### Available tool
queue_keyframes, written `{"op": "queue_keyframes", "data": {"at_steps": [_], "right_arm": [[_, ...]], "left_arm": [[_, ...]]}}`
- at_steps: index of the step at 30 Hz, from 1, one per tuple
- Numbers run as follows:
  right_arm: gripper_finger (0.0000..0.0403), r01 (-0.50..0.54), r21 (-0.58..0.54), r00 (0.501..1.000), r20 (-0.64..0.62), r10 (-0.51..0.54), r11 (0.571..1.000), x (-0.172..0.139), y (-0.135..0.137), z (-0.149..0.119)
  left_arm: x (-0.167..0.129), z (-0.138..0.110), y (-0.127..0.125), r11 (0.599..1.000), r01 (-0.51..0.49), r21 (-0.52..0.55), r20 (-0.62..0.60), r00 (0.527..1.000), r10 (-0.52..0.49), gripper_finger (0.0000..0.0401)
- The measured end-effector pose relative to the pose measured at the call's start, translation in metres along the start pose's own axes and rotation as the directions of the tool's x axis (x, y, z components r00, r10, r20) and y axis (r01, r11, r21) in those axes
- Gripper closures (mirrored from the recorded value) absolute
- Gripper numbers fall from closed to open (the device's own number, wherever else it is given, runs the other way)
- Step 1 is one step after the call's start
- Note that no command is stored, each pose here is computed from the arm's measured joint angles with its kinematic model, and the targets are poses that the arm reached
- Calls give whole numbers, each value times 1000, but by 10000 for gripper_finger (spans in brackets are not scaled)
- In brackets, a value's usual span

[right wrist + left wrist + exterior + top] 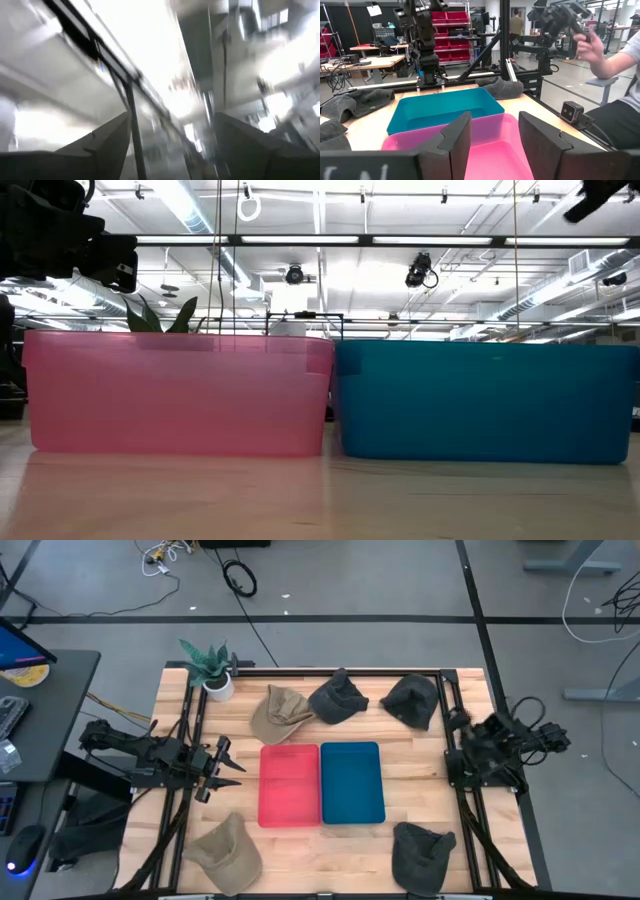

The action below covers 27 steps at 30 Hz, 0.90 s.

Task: Pick & Place hat
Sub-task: Put the bottom right black cap into the blue bin

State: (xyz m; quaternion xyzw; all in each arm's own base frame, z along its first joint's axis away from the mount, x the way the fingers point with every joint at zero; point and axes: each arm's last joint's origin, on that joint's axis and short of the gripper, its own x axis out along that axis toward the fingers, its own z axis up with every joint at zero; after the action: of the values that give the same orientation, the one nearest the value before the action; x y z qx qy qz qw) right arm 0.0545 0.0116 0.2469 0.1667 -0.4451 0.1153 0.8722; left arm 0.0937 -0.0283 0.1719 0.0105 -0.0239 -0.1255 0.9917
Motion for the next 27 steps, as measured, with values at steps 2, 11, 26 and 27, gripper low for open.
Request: {"op": "queue_keyframes", "data": {"at_steps": [2,11,26,27], "right_arm": [[114,-21,14,994,104,20,1000,-1,2,10],[114,-53,87,980,195,35,995,-2,3,19],[114,13,51,999,-53,-11,999,78,33,128],[114,11,52,999,-44,-9,999,81,35,135]], "left_arm": [[0,0,0,1000,0,0,0,1000,0,232],[0,0,0,1000,0,0,0,1000,0,232],[0,0,0,1000,0,0,0,1000,0,232],[0,0,0,1000,0,0,0,1000,0,232]]}}
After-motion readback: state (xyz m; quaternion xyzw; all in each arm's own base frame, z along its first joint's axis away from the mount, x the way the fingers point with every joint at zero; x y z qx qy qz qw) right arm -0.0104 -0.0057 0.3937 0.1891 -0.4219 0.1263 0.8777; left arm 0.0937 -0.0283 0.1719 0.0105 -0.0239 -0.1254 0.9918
